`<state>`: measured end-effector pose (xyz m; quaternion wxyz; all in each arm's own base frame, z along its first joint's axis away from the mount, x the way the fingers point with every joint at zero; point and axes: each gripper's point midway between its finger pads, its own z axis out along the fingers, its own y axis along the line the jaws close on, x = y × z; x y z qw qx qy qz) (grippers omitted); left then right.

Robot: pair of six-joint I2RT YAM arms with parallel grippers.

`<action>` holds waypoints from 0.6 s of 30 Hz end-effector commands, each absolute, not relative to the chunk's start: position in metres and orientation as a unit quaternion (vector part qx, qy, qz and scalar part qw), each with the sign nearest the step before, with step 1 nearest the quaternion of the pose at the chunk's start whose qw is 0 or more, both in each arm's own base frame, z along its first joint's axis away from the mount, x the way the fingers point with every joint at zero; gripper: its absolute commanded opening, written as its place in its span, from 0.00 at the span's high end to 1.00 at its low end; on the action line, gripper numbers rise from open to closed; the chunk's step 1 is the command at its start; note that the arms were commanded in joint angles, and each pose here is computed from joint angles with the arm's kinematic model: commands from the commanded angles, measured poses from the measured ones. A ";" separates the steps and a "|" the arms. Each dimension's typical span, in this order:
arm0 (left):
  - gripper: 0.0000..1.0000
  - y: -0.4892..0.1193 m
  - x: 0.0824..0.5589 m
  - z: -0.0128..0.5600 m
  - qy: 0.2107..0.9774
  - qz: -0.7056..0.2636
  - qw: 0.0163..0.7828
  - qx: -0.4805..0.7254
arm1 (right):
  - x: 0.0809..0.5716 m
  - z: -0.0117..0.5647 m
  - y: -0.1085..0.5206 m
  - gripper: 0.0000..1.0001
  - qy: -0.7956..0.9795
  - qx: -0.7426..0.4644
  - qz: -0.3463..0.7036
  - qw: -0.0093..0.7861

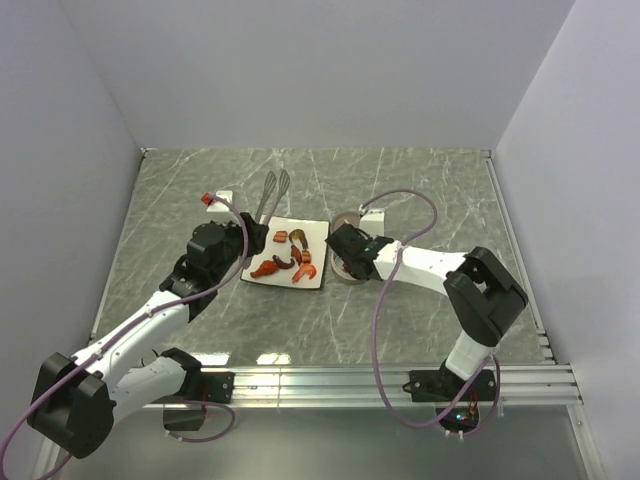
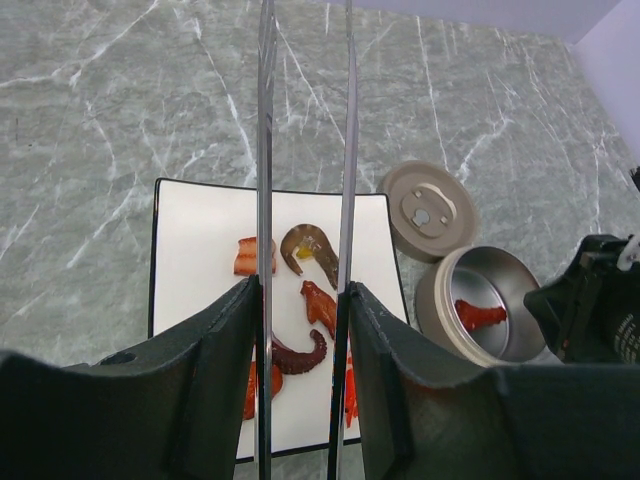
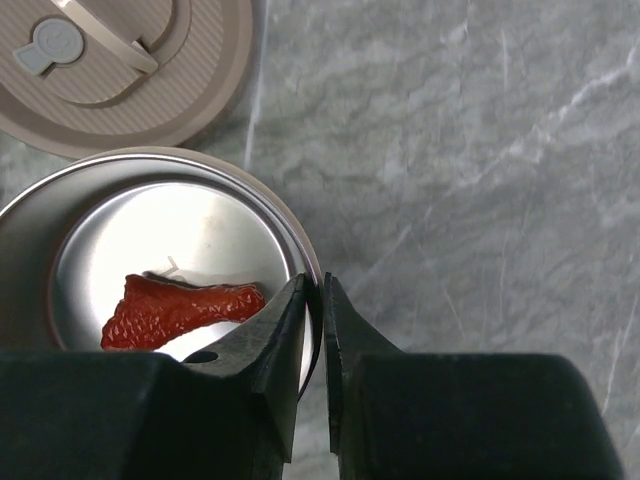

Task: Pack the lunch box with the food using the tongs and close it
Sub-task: Move the lunch box

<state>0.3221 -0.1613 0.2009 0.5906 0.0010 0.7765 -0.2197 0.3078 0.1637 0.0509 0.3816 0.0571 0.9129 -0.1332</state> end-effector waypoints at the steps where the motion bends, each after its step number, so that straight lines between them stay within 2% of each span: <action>1: 0.54 -0.162 0.323 0.221 0.752 -0.233 0.617 0.007 | 0.333 0.060 0.173 0.82 0.905 0.063 -0.118 0.405; 16: 0.55 -0.161 0.325 0.216 0.756 -0.229 0.613 0.005 | 0.365 0.077 0.189 0.83 0.895 0.057 -0.093 0.433; 18: 0.55 -0.161 0.325 0.214 0.758 -0.228 0.611 0.005 | 0.366 0.085 0.193 0.78 0.893 0.051 -0.079 0.440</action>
